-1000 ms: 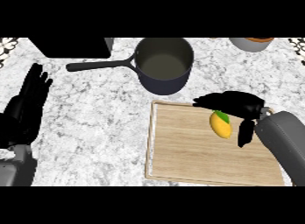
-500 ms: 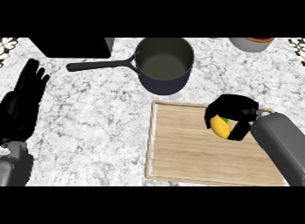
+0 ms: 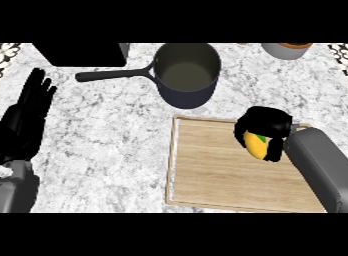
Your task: Pick the lemon from the tray and place it in the pot
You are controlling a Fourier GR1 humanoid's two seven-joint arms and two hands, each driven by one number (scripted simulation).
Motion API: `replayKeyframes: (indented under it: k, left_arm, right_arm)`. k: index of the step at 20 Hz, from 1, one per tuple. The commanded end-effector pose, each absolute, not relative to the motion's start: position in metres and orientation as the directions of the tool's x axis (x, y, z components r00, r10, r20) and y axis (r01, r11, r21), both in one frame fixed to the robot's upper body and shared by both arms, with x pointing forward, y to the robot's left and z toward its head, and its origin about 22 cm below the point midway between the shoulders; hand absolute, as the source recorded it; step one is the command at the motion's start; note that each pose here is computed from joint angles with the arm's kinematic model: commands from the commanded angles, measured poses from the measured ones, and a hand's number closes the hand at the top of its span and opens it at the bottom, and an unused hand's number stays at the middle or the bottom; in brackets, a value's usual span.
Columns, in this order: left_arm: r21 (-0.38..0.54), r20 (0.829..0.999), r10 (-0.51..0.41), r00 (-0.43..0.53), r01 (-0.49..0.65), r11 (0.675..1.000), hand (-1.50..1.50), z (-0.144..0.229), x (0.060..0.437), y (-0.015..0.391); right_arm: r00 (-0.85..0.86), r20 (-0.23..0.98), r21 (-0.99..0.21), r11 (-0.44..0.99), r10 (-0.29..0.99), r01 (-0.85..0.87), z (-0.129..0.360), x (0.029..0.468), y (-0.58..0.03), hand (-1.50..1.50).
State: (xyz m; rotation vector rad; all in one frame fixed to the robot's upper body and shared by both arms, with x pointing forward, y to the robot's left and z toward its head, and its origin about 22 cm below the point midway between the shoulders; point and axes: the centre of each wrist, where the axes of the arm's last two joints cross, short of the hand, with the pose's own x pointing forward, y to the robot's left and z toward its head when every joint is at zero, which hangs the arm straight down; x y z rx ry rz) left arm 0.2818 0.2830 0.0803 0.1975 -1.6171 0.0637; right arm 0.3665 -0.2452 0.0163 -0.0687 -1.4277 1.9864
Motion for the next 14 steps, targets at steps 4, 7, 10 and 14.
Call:
replayKeyframes:
  k: [4,7,10,14]
  left_arm:
    - [0.084,0.996,-0.089,-0.028,-0.142,0.986,0.00,0.078,0.282,0.278]
    - [0.082,0.996,-0.086,-0.037,-0.112,0.990,0.00,0.084,0.287,0.271]
    - [0.082,0.995,-0.087,-0.048,-0.096,0.992,0.00,0.086,0.289,0.266]
    - [0.075,0.996,-0.078,-0.032,-0.085,0.994,0.00,0.084,0.291,0.262]
  right_arm:
    - [-0.636,0.401,-0.843,-0.005,0.659,-0.537,0.003,0.339,-0.089,1.50]
    - [-0.595,0.364,-0.859,0.011,0.717,-0.512,0.018,0.343,-0.082,1.50]
    - [-0.519,0.361,-0.880,0.099,0.775,-0.465,0.030,0.343,-0.076,1.50]
    - [-0.416,0.416,-0.904,0.320,0.808,-0.282,0.065,0.346,-0.069,1.50]
